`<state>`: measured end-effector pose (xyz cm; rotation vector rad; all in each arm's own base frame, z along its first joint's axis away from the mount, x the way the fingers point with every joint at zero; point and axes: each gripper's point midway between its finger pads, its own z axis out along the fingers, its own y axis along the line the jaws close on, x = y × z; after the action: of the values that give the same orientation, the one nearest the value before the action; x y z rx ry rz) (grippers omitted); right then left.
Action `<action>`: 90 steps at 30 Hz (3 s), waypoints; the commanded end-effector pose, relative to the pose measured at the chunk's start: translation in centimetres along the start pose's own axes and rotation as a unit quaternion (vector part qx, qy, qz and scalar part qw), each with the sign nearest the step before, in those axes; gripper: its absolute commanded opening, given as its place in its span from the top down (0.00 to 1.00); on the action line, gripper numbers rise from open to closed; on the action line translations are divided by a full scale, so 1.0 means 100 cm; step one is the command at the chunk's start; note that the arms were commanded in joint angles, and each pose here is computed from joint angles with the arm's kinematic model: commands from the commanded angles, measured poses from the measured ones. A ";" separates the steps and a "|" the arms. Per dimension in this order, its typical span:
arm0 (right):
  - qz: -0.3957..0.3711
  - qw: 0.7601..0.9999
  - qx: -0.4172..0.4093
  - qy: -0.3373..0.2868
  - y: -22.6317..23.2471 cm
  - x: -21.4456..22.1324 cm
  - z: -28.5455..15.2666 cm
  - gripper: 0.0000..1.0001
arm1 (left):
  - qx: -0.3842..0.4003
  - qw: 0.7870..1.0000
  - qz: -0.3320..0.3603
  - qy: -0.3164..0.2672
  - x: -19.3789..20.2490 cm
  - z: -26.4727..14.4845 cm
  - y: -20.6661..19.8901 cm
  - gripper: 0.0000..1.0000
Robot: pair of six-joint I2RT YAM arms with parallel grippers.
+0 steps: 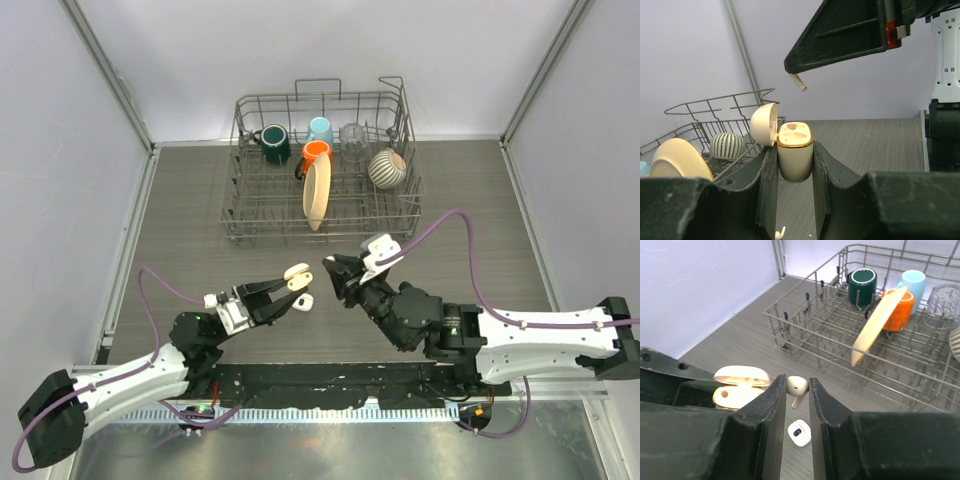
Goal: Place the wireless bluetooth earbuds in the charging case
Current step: Place the earbud in the charging case.
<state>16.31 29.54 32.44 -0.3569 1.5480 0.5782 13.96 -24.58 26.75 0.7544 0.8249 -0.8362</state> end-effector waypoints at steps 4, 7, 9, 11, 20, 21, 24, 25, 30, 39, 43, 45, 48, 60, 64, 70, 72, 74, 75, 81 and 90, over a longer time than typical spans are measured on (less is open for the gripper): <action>0.015 0.997 -0.014 -0.068 0.029 -0.034 0.001 0.99 | -0.014 1.000 0.014 -0.015 -0.005 -0.005 0.004 1.00; 0.026 0.995 -0.044 -0.080 0.041 -0.036 -0.003 0.99 | -0.015 1.000 0.015 -0.016 -0.006 -0.005 0.004 1.00; 0.036 0.994 -0.052 -0.090 0.044 -0.035 -0.003 0.99 | -0.016 1.000 0.015 -0.015 -0.005 -0.006 0.004 1.00; 0.034 0.994 -0.054 -0.087 0.046 -0.032 -0.002 0.99 | -0.016 1.000 0.013 -0.017 -0.006 -0.006 0.004 1.00; 0.027 0.993 -0.083 -0.082 0.060 -0.019 0.000 0.99 | -0.018 1.000 0.009 -0.020 -0.008 -0.005 0.005 1.00; 0.027 0.993 -0.084 -0.082 0.060 -0.018 0.000 0.99 | -0.018 1.000 0.008 -0.020 -0.007 -0.005 0.005 1.00; 0.024 0.993 -0.084 -0.081 0.061 -0.015 0.001 0.99 | -0.017 1.000 0.005 -0.021 -0.008 -0.004 0.004 1.00; 0.023 0.993 -0.084 -0.082 0.062 -0.015 0.002 0.99 | -0.015 1.000 0.004 -0.024 -0.009 -0.004 0.004 1.00; 0.011 0.994 -0.074 -0.077 0.062 -0.007 0.005 0.99 | -0.010 1.000 0.000 -0.027 -0.009 -0.002 0.002 1.00; -0.012 0.996 -0.048 -0.072 0.055 0.003 0.010 0.99 | -0.007 0.999 -0.001 -0.037 -0.015 -0.002 0.001 1.00; -0.008 0.996 -0.037 -0.079 0.051 0.001 0.010 0.99 | -0.007 0.999 -0.001 -0.038 -0.015 -0.003 0.001 1.00; -0.009 0.996 -0.033 -0.081 0.049 0.000 0.010 0.99 | -0.007 0.999 0.001 -0.039 -0.016 -0.003 0.001 1.00; -0.012 0.996 -0.027 -0.082 0.048 0.001 0.011 0.99 | -0.007 0.999 0.000 -0.040 -0.017 -0.004 0.001 1.00; -0.037 0.996 -0.021 -0.077 0.049 0.013 0.015 0.99 | -0.001 0.998 -0.005 -0.056 -0.024 -0.004 -0.002 1.00; -0.041 0.996 -0.028 -0.076 0.049 0.018 0.014 0.99 | -0.006 0.998 -0.006 -0.067 -0.030 -0.004 0.000 1.00; -0.056 0.993 -0.068 -0.075 0.059 0.025 0.011 0.99 | -0.038 0.996 -0.015 -0.075 -0.034 -0.004 0.011 1.00; -0.064 0.992 -0.077 -0.073 0.062 0.027 0.011 0.99 | -0.042 0.996 -0.016 -0.076 -0.034 -0.004 0.012 1.00; -0.073 0.991 -0.093 -0.068 0.068 0.031 0.010 0.99 | -0.049 0.996 -0.018 -0.074 -0.032 -0.004 0.015 1.00; -0.075 0.990 -0.095 -0.067 0.068 0.032 0.010 0.99 | -0.051 0.996 -0.018 -0.073 -0.032 -0.004 0.015 1.00; -0.077 0.989 -0.111 -0.065 0.072 0.033 0.008 0.99 | -0.062 0.995 -0.019 -0.074 -0.032 -0.006 0.019 1.00; -0.065 0.992 -0.074 -0.081 0.055 0.024 0.007 0.99 | -0.046 0.996 -0.012 -0.077 -0.034 -0.006 0.014 1.00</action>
<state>13.76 35.39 30.90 -0.5229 1.3221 0.6122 14.01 -23.92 27.52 0.6593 0.8373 -0.8895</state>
